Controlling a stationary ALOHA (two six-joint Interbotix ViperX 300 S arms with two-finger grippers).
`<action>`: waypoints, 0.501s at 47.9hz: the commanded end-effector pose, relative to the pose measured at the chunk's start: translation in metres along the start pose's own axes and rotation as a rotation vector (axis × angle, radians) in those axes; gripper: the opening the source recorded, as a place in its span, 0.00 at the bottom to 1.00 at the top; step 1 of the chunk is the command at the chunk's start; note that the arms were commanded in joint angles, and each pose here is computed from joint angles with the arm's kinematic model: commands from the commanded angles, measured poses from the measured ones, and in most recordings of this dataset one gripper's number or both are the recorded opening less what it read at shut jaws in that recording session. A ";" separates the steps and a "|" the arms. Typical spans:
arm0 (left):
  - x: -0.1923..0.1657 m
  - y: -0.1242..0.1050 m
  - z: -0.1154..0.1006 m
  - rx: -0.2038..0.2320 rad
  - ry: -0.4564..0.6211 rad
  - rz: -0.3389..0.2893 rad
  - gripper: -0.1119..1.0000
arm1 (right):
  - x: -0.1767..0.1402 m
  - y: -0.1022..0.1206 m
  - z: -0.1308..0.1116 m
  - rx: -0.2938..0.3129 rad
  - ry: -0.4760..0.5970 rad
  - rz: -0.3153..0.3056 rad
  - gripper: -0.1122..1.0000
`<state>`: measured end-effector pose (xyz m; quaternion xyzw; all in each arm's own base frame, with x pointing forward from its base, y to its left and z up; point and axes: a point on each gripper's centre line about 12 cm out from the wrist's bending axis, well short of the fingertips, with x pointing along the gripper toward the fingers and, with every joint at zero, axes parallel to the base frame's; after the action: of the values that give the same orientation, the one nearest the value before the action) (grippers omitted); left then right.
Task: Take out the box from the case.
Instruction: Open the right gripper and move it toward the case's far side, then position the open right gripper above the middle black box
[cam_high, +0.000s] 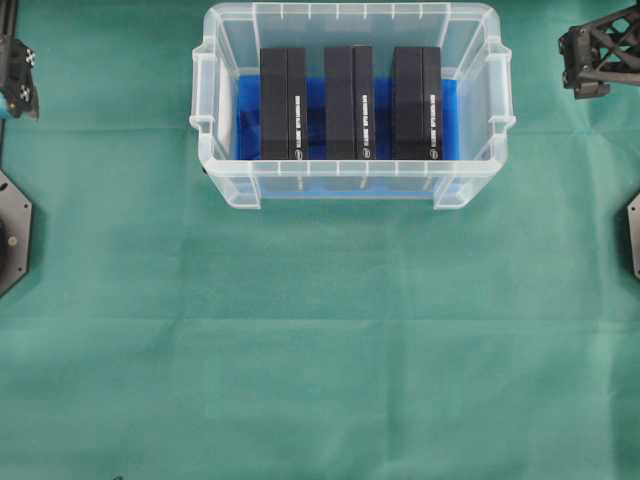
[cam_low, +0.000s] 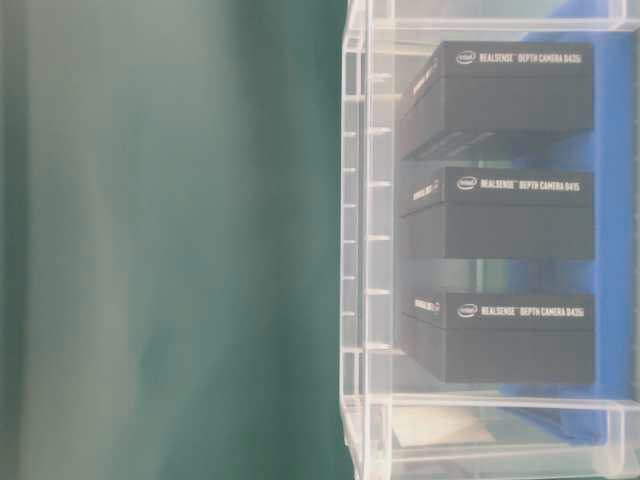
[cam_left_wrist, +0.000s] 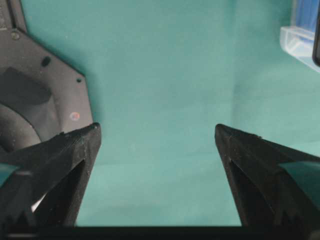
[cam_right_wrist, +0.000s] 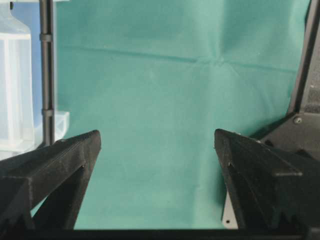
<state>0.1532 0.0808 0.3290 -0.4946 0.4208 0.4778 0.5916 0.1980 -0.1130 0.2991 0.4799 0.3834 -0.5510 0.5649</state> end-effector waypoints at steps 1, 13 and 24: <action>-0.003 -0.001 0.002 -0.006 -0.010 -0.010 0.98 | -0.008 0.006 0.003 0.012 -0.001 0.029 0.95; -0.003 -0.001 0.002 -0.006 -0.010 -0.010 0.98 | -0.015 0.023 0.008 0.055 0.007 0.055 0.95; -0.002 -0.001 0.002 -0.008 -0.009 -0.007 0.98 | -0.015 0.054 0.009 0.049 0.024 0.076 0.95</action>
<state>0.1535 0.0809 0.3287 -0.4945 0.4214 0.4780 0.5912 0.2371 -0.1211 0.3121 0.5083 0.3694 -0.5437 0.5563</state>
